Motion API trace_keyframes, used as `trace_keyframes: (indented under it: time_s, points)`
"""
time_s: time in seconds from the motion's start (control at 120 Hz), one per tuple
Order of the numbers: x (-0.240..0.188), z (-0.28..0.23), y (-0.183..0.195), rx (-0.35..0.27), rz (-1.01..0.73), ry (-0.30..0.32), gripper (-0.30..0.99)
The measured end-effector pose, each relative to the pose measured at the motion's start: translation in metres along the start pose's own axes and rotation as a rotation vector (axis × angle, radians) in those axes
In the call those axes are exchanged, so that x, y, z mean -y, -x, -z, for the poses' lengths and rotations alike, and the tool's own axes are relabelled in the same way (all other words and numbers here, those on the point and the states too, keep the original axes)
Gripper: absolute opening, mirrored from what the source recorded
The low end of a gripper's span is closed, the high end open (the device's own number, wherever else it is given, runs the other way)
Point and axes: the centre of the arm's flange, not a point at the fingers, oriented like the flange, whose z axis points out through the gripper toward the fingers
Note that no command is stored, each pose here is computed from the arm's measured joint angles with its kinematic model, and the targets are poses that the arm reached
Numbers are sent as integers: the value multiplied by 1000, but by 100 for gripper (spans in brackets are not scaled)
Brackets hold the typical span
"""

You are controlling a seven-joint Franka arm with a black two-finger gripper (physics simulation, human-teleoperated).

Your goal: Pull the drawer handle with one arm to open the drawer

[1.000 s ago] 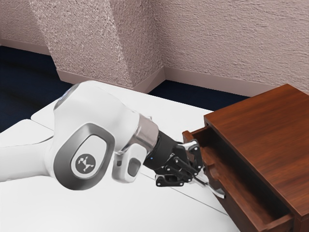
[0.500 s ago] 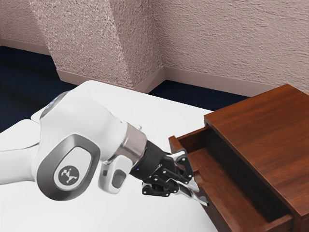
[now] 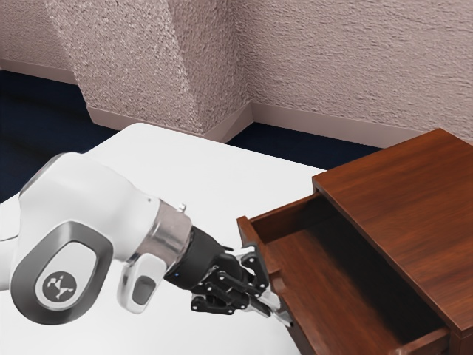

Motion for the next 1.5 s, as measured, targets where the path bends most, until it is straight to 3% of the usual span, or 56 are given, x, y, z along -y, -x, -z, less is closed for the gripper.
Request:
trace_keyframes:
  time_s: [0.433,0.775,1.383,1.5]
  points:
    - [-13,8,-10,-1,-48,-2,-2]
    - [-13,11,-9,38,-92,25,1]
    - [-15,31,-12,35,-66,15,33]
    - [-25,61,11,68,-28,-1,37]
